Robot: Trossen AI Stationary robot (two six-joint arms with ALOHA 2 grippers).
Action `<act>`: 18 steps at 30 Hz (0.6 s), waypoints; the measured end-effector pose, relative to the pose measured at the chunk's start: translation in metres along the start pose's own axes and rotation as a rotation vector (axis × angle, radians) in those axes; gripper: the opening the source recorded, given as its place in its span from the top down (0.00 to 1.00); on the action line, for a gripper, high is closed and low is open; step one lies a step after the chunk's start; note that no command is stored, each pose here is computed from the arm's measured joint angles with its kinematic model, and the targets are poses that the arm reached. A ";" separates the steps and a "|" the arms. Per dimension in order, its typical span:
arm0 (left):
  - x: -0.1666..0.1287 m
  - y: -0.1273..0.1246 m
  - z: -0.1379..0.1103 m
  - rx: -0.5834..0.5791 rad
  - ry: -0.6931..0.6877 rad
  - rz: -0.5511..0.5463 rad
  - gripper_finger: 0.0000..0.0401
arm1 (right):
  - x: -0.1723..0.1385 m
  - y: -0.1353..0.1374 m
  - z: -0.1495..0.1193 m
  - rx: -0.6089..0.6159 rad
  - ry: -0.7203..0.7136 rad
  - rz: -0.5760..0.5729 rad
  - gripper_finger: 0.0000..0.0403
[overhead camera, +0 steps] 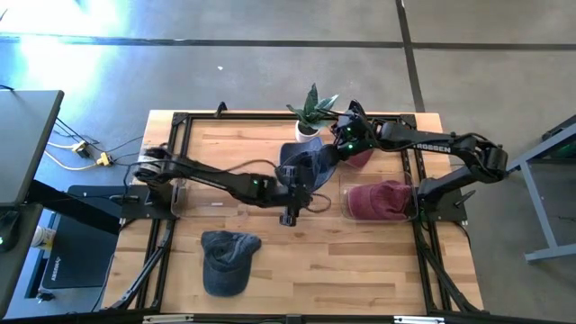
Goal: Pick & Place hat
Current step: Put the top blue cap into the left transparent bin
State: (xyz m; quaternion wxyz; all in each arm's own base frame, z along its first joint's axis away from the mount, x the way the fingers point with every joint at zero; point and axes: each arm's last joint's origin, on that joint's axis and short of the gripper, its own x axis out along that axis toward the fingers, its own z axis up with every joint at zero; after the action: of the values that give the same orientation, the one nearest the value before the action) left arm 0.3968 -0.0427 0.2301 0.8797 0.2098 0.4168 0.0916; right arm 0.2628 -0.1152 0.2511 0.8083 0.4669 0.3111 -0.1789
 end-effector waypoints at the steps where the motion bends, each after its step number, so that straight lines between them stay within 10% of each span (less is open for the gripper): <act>1: 0.005 -0.002 -0.005 0.018 0.041 0.023 0.26 | 0.000 0.001 0.000 0.003 -0.001 0.008 0.98; 18: 0.012 -0.003 -0.003 -0.093 0.034 0.117 0.67 | -0.003 0.005 0.002 0.002 -0.009 0.068 0.96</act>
State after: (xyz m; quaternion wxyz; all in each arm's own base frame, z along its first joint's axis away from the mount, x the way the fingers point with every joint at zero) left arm 0.4018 -0.0402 0.2189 0.8745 0.1912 0.4139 0.1655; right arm 0.2645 -0.1143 0.2572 0.8147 0.4772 0.2912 -0.1538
